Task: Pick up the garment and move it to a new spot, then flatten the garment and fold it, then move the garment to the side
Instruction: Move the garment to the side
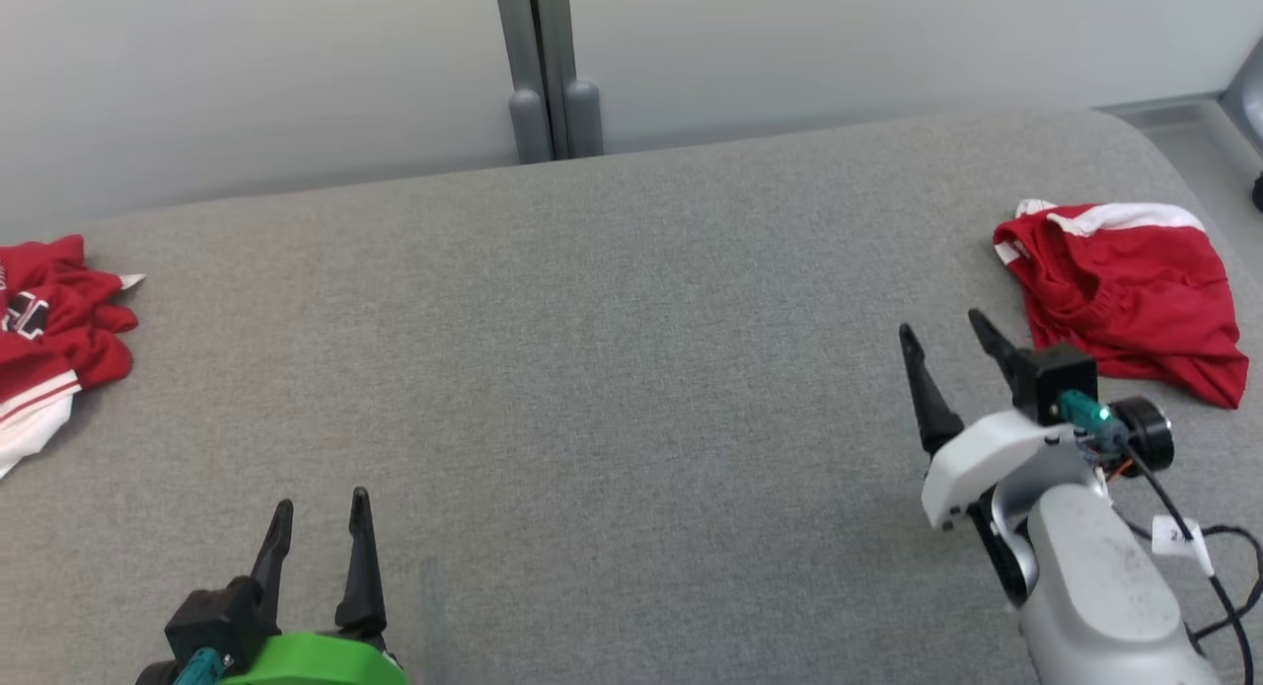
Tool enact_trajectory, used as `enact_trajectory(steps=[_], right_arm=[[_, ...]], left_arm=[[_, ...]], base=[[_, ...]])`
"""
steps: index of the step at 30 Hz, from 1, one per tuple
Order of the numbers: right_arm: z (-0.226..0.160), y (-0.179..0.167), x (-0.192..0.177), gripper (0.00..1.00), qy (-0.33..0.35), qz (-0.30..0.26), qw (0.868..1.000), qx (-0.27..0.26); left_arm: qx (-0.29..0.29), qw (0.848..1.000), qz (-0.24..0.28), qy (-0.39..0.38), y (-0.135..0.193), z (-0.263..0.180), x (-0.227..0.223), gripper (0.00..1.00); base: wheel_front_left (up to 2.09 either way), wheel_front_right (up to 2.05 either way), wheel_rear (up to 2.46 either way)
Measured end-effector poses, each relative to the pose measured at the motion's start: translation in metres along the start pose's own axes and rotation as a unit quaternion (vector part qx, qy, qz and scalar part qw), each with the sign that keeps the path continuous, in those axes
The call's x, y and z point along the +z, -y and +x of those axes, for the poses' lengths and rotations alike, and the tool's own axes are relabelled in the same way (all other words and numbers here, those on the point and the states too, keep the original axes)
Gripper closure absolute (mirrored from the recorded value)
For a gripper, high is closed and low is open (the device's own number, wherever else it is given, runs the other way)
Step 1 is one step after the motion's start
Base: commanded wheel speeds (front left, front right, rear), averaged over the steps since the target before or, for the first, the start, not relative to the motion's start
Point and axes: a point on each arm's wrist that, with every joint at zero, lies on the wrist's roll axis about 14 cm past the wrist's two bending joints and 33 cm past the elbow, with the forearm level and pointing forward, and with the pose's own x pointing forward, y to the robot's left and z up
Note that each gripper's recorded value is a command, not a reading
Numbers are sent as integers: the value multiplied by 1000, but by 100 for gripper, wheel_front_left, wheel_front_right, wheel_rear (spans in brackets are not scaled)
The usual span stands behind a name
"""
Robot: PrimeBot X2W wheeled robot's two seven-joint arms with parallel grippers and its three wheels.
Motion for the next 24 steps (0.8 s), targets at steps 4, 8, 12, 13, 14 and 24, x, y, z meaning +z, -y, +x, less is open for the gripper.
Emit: enact_trajectory(steps=[4,8,12,13,14,24], right_arm=[[-24,-15,-3,0,8,23,1000,13],[-47,-25,-12,0,5,40,999,21],[-71,-25,-22,0,-2,57,998,14],[-73,-23,-22,0,-1,62,998,10],[-76,-21,-23,0,-1,66,998,6],[-79,-19,-14,0,14,68,998,4]], left_arm=[[15,1000,-3,10,-7,-17,5,0],[20,1000,-6,11,-8,-30,4,0],[28,999,-24,11,-6,-37,2,0],[27,999,-26,10,-5,-38,1,0],[25,999,-27,9,-3,-39,0,0],[23,999,-33,17,2,-40,5,0]], base=[[0,0,0],[0,0,0],[0,0,0],[0,0,0],[0,0,0],[0,0,0]])
